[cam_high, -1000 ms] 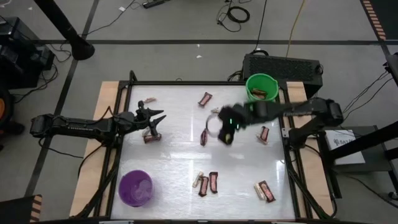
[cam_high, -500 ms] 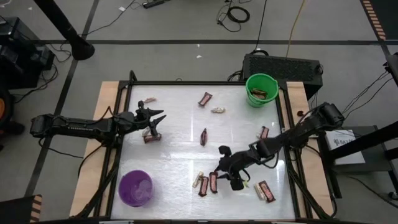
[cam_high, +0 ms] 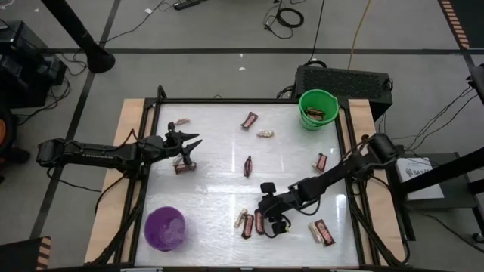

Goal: Sort candy by brand, put in halloween buckets
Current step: Put the brown candy bar into the green bucket

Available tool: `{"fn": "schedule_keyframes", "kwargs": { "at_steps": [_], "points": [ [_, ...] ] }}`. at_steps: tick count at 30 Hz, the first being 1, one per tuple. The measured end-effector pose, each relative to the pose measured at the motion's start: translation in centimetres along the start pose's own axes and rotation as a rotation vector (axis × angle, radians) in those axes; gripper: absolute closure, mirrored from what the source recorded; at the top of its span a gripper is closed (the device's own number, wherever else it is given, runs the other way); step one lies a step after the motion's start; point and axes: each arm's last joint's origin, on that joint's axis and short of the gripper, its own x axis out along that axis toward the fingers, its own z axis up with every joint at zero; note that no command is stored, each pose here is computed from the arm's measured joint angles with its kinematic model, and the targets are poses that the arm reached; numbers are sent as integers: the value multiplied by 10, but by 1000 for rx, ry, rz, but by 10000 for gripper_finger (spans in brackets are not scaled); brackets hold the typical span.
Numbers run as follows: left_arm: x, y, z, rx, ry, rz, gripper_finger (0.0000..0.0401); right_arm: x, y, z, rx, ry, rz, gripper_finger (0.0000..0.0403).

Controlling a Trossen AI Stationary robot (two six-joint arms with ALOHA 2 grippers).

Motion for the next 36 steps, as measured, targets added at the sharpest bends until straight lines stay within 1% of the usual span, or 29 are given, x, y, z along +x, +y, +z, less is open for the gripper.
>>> {"fn": "schedule_keyframes", "kwargs": {
  "at_steps": [3,6,10,14,21,23,25,29,30,31,36],
  "points": [
    [0,0,0,0,1,0,273,3,1,5,-21,3,-1,270],
    [0,0,0,0,1,0,273,3,0,3,-26,39,-10,270],
    [0,0,0,1,1,0,273,2,-2,-3,-12,103,-25,270],
    [0,0,0,1,2,0,273,11,-3,-10,-11,148,-34,270],
    [0,0,0,2,2,0,273,20,-4,-16,-11,175,-34,273],
    [0,0,0,2,2,0,273,21,-4,-16,-14,177,-33,284],
    [0,0,0,2,2,0,273,21,-3,-16,-27,177,-30,307],
    [0,0,0,1,2,0,273,20,-3,-15,-72,174,-21,377],
    [0,0,0,1,2,0,273,20,-3,-14,-82,173,-22,389],
    [0,0,0,1,2,0,273,20,-3,-12,-95,169,-24,394],
    [0,0,0,2,2,0,273,18,-3,2,-152,182,-41,393]
  ]
}}
